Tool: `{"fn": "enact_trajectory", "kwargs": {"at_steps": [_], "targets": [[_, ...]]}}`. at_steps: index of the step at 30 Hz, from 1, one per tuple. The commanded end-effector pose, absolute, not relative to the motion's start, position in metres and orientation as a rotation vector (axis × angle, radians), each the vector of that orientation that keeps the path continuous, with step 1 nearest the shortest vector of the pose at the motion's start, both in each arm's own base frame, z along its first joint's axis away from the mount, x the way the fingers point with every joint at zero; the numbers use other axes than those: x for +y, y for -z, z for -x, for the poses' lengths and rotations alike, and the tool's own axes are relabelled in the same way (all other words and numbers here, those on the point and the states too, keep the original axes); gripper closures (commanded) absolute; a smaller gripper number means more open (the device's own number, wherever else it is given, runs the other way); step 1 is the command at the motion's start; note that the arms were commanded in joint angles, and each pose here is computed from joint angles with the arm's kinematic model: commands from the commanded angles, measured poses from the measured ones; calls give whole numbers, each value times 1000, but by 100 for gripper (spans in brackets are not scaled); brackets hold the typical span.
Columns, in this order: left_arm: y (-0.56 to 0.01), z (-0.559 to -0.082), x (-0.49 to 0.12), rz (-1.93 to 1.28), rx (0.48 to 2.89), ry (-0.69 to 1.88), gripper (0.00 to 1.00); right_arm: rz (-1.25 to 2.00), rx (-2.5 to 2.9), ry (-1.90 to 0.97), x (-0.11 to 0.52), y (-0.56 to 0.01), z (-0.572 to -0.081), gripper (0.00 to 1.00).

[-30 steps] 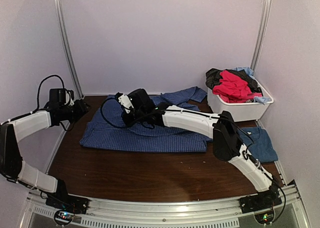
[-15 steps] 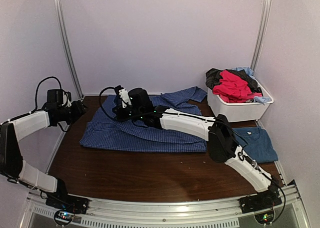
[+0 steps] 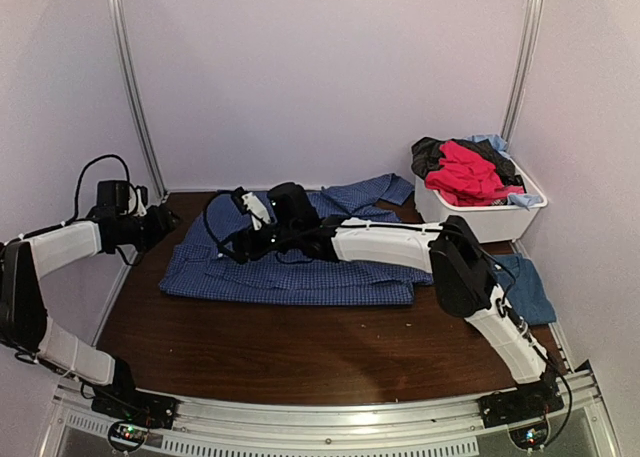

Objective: Fold and stack the mixed laundry pile
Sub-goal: Fold the flattened shirt at the center of the board, then move the 1/3-folded shirt to the center of the board.

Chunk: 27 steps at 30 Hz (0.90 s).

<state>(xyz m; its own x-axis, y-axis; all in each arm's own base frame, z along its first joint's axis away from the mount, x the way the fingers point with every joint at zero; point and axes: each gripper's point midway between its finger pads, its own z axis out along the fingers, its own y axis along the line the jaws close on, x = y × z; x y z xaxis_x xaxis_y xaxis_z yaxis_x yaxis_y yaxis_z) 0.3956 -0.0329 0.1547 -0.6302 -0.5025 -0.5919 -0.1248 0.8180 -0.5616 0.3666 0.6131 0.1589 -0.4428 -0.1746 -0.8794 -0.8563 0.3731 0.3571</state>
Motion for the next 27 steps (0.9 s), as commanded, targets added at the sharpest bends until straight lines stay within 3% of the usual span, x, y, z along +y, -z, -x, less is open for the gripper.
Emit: {"fn": "enact_trajectory", "kwargs": {"at_steps": [1,7,14,20,27], "targets": [[-177,-411,-52,299,2167,651,27,866,1765,-1111,571,-236,-381,20],[-155,-437,-113,95,2305,578,31,789,2086,-947,488,-175,-404,27],[-72,-450,-119,151,2547,501,35,671,2405,-783,396,-86,-422,33],[-25,-409,-109,231,2670,462,35,666,2581,-700,362,-23,-403,37],[5,-321,-94,409,2757,475,34,664,2729,-785,348,19,-326,40]]}}
